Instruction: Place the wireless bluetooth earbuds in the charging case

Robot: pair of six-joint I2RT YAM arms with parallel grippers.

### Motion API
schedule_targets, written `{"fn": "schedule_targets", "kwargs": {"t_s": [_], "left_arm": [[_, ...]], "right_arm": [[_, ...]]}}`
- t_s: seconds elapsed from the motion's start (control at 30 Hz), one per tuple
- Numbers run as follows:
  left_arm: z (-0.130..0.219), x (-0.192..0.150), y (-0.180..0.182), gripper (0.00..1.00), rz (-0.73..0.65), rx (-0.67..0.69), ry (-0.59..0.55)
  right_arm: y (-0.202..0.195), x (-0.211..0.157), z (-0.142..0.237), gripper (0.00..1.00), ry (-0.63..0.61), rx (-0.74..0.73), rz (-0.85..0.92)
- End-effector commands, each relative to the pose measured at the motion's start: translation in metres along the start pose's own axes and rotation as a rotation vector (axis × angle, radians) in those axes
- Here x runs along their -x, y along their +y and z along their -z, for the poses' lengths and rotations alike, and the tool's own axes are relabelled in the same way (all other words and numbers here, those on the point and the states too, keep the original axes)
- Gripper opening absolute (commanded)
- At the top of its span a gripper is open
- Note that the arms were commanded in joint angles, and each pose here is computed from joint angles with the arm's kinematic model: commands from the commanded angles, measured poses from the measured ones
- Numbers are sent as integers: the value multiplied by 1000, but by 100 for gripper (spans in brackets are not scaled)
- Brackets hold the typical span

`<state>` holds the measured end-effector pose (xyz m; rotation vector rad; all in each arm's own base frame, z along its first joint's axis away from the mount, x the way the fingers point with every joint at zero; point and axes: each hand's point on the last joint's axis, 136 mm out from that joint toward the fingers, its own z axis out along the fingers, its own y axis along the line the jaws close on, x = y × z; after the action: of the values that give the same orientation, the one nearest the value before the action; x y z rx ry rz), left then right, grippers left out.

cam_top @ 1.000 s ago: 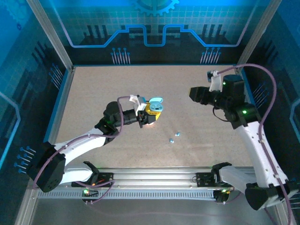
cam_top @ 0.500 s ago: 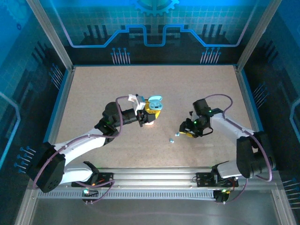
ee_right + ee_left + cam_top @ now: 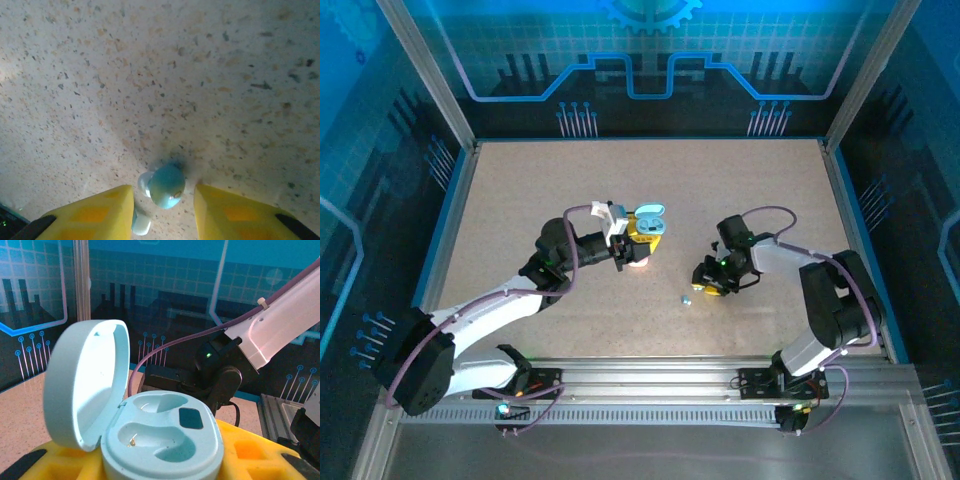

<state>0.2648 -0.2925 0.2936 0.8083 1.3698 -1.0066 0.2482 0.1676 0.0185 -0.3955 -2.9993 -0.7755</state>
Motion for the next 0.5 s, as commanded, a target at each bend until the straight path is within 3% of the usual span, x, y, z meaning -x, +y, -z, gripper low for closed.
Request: {"fn": "schedule_targets", "kwargs": {"t_s": [0.0, 0.2, 0.47], "left_arm": [[3, 10, -3, 30, -31, 1, -24], [3, 9, -3, 30, -28, -1, -21], [3, 10, -4, 30, -23, -4, -21]], "right_arm": [[7, 0, -5, 36, 4, 20, 4], [19, 2, -2, 30, -5, 52, 44], [29, 5, -2, 30, -7, 78, 71]]}}
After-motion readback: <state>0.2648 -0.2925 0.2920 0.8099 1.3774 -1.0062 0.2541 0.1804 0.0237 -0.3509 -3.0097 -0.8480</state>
